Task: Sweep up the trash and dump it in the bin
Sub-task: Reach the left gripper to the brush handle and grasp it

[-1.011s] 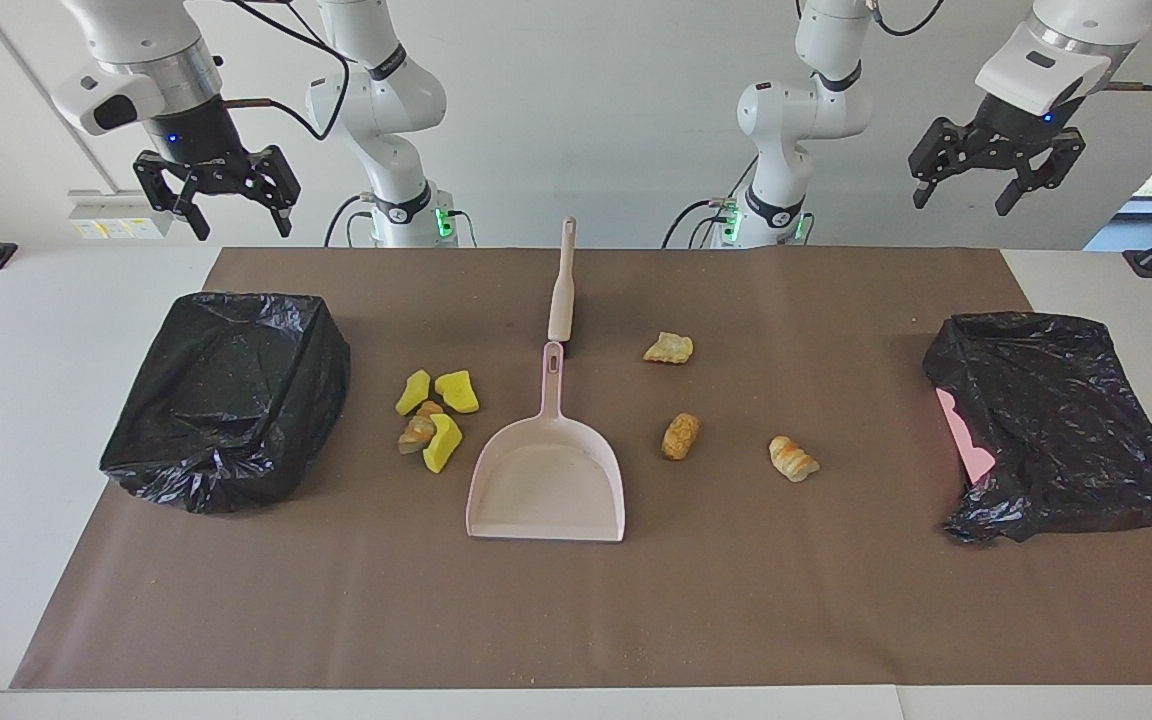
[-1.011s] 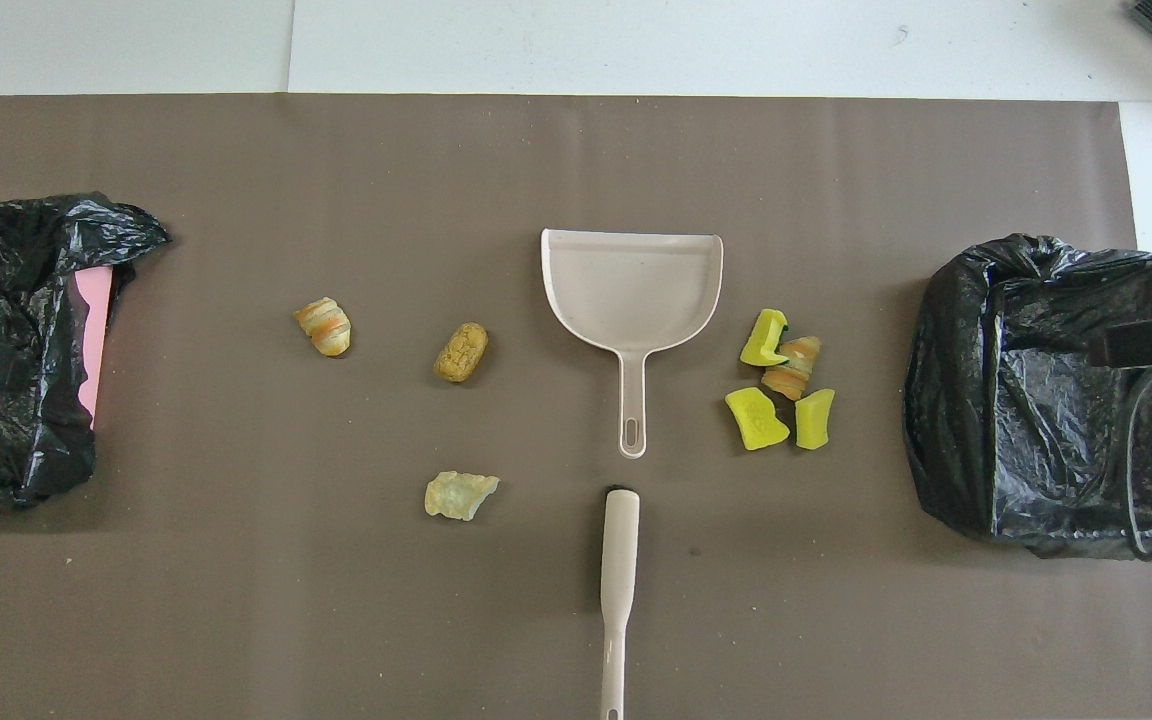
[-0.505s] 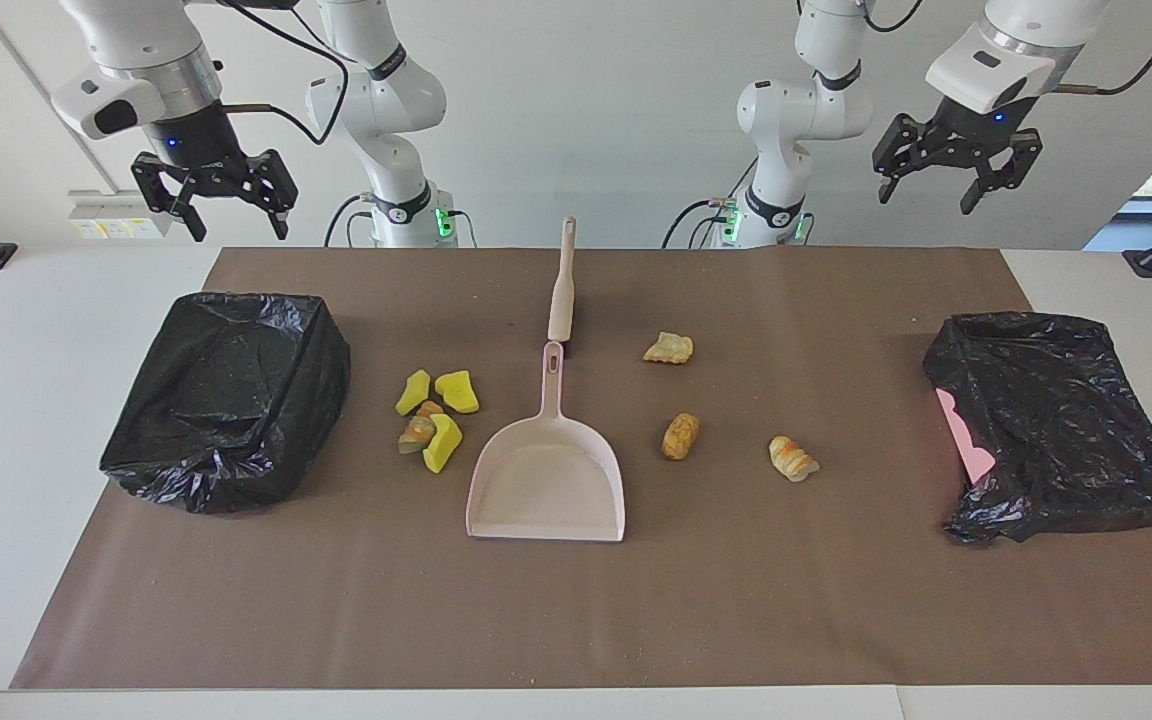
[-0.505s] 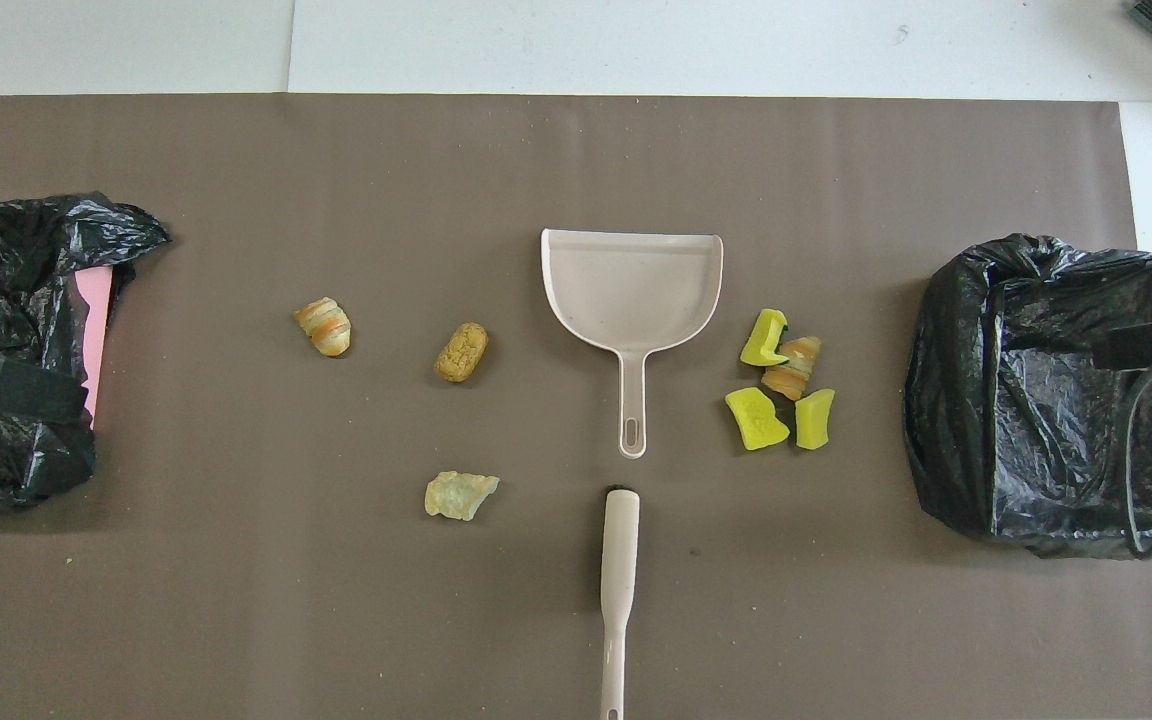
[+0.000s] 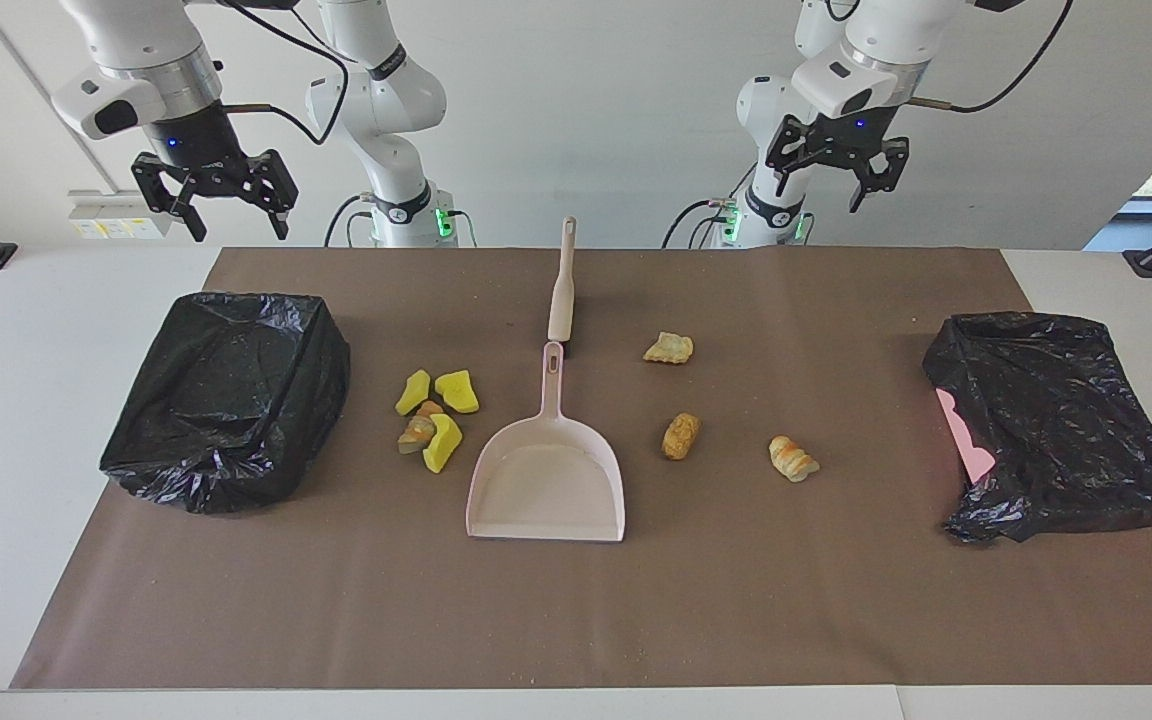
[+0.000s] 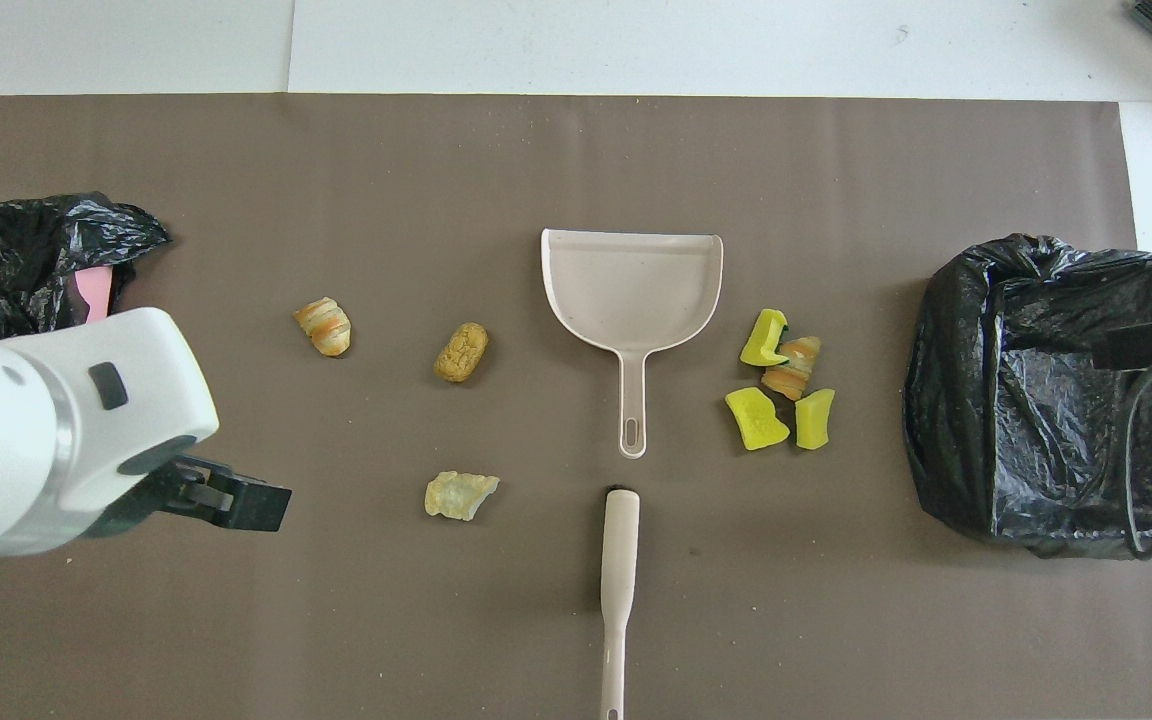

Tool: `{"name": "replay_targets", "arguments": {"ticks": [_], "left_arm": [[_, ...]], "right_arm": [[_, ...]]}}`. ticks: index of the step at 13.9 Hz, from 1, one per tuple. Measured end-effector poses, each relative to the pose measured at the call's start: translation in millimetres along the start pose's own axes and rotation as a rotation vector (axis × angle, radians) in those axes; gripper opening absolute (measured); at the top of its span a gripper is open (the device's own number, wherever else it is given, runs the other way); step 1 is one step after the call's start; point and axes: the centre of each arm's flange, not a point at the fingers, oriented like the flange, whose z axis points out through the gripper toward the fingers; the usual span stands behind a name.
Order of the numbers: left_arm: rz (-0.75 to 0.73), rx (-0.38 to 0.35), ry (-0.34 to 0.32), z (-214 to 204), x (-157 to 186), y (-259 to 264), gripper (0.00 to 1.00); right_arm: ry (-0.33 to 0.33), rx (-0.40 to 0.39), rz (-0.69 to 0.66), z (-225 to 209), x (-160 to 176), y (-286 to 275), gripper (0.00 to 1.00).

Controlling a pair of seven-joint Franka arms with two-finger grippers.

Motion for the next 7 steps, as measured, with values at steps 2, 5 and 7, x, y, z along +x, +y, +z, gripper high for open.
{"name": "replay_targets", "arguments": {"ticks": [2, 5, 7], "left_arm": [[-0.014, 0.002, -0.002, 23, -1, 36, 1.0], [-0.028, 0.008, 0.007, 68, -5, 99, 1.0], [-0.024, 0.011, 0.01, 96, -13, 134, 1.0]], "right_arm": [[0.0, 0.0, 0.0, 0, 0, 0, 1.0], [0.0, 0.0, 0.0, 0, 0, 0, 1.0], [0.0, 0.0, 0.0, 0, 0, 0, 1.0]]}}
